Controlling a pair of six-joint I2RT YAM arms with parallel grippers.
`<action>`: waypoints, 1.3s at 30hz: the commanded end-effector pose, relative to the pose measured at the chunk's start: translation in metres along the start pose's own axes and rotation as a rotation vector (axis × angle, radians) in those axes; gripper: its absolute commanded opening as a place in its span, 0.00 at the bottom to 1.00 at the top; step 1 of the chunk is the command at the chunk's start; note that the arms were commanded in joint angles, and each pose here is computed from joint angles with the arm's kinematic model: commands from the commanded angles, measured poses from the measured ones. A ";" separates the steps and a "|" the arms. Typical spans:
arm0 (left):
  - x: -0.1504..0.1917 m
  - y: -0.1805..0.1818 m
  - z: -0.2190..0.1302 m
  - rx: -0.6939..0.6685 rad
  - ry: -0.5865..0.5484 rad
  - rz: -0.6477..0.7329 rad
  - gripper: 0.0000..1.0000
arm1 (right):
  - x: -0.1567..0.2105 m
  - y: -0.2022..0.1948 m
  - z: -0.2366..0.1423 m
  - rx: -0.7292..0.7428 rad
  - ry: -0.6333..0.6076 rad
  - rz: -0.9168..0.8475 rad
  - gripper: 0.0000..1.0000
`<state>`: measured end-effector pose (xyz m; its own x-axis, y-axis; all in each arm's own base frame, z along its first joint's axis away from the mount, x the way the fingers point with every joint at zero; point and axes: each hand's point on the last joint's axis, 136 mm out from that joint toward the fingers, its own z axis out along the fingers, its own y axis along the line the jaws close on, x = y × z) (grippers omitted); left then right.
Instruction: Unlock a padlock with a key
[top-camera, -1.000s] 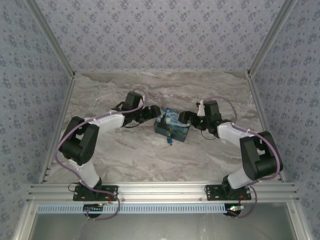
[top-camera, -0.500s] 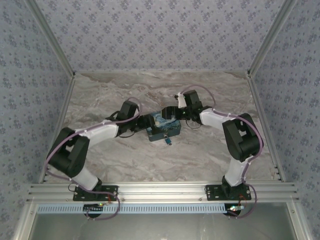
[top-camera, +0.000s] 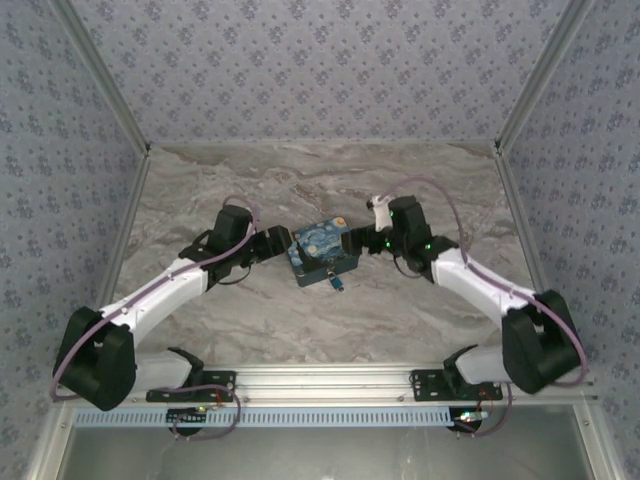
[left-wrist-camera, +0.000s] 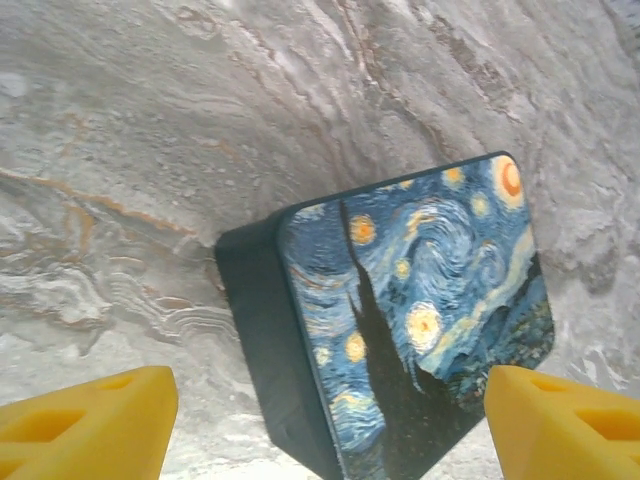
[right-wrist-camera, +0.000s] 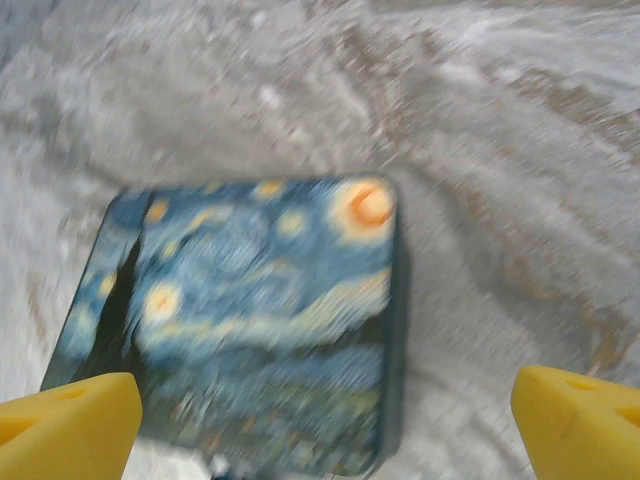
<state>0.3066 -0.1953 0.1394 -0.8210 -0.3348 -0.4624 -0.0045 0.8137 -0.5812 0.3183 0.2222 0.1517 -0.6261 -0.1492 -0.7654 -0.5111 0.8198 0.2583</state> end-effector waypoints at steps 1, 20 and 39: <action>-0.010 0.006 -0.006 -0.064 -0.008 0.038 0.83 | 0.048 -0.004 -0.005 0.153 0.093 -0.104 0.92; 0.011 0.017 0.047 -0.035 0.111 0.004 0.88 | 0.103 0.042 0.036 -0.007 0.142 -0.193 0.62; 0.019 0.027 0.058 -0.050 0.132 -0.020 0.90 | 0.128 0.038 0.057 -0.105 0.210 -0.197 0.45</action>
<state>0.3250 -0.2062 0.0808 -0.8826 -0.2914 -0.3688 -0.0486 0.8370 -0.5450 0.2488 0.2592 0.0276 -0.6298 -0.4172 -0.6553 -0.6663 0.7237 0.1797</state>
